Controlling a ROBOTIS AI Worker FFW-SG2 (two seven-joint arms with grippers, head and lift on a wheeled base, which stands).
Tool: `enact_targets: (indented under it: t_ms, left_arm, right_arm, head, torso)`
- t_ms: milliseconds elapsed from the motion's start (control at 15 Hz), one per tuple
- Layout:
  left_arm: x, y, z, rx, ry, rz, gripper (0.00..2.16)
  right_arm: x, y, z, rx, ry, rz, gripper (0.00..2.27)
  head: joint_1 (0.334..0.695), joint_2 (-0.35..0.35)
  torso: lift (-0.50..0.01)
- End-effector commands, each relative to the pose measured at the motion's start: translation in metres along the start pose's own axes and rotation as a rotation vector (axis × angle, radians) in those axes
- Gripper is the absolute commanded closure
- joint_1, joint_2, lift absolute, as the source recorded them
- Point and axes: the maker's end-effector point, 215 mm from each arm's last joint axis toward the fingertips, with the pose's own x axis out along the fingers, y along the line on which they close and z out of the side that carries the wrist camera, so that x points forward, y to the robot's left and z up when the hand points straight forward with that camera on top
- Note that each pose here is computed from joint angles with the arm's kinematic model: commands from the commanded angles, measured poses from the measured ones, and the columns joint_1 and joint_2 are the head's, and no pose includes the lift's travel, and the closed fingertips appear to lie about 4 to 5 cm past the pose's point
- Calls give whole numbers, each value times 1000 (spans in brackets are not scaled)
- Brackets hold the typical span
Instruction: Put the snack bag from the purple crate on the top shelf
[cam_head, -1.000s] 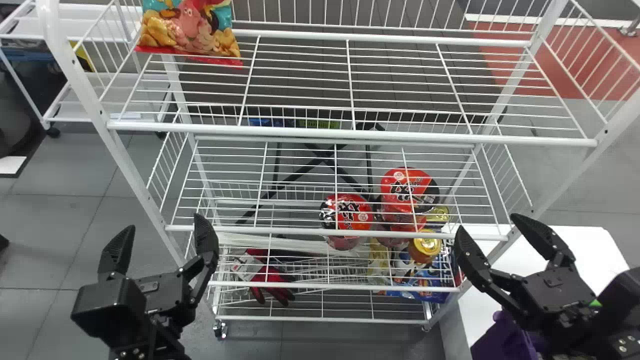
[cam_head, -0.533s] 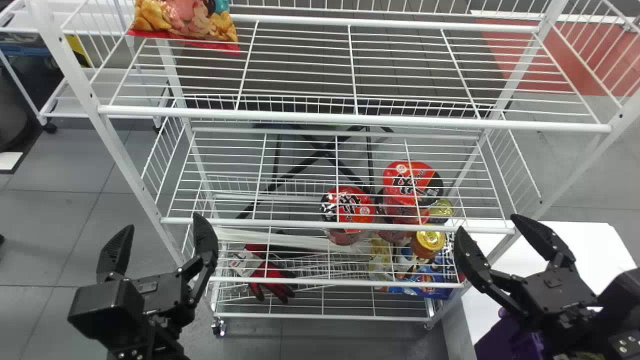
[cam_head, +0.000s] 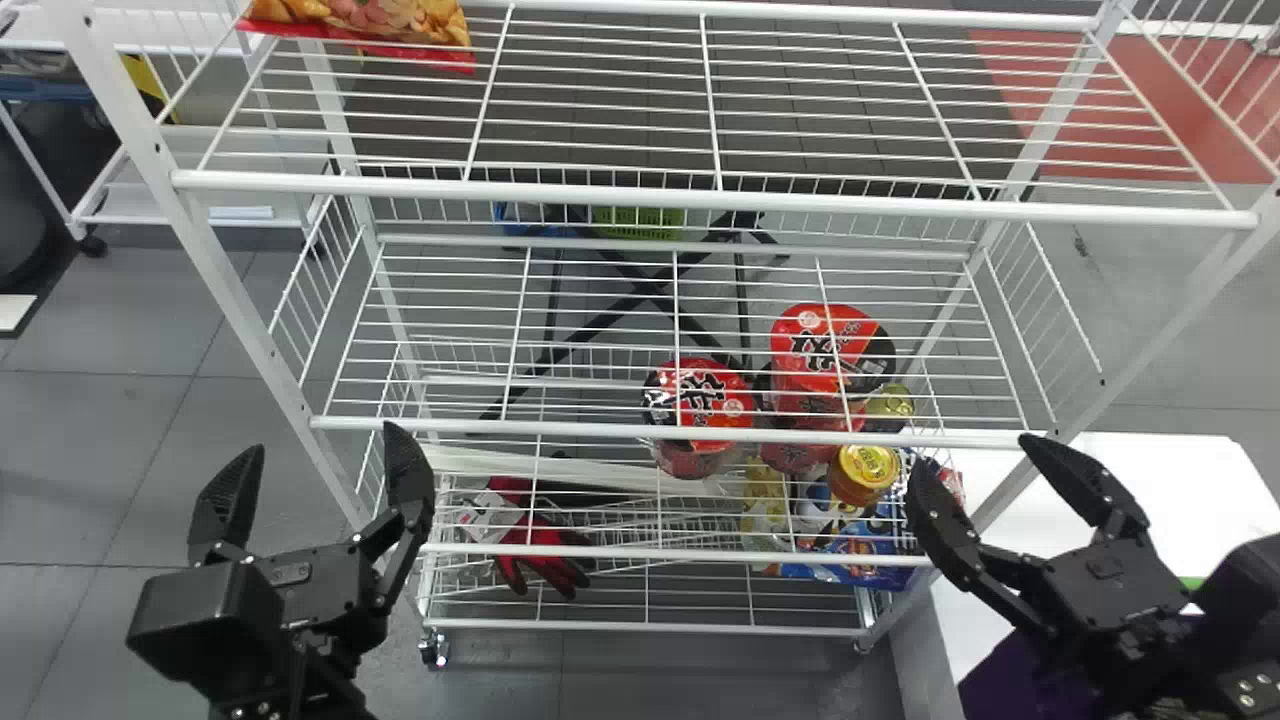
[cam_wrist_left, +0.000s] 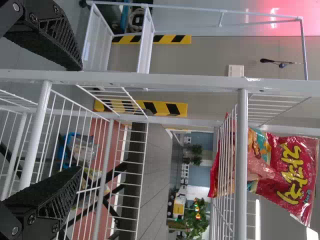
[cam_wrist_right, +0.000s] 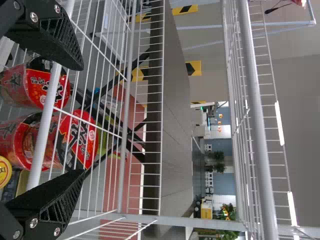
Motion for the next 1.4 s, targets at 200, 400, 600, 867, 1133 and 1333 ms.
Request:
enact_targets:
  t_ms: [200,400,600,867,1133,1333]
  left_arm:
    - [-2,0,4,-2,-6,0,110]
    - [-2,0,5,-2,-6,0,110]
    - [-3,2,7,-3,-9,4,110]
    - [-4,3,6,-4,-7,4,110]
    - [-6,3,8,-10,-16,6,110]
    - [-6,3,9,-11,-19,6,110]
  right_arm:
    - [0,1,2,-7,-4,2,80]
    - [1,3,1,-12,-3,7,80]
    - [0,3,3,-14,-6,8,80]
    - [-1,4,0,-11,-2,7,80]
    - [-2,3,1,-13,-3,7,80]
    - [-3,4,2,-12,-8,7,80]
  head:
    - [695,-40]
    - [695,-39]
    - [695,-36]
    - [695,-34]
    - [695,-32]
    - [695,-32]
  torso:
    - [-301]
    - [-313]
    - [-325]
    - [-341]
    - [-356]
    - [-368]
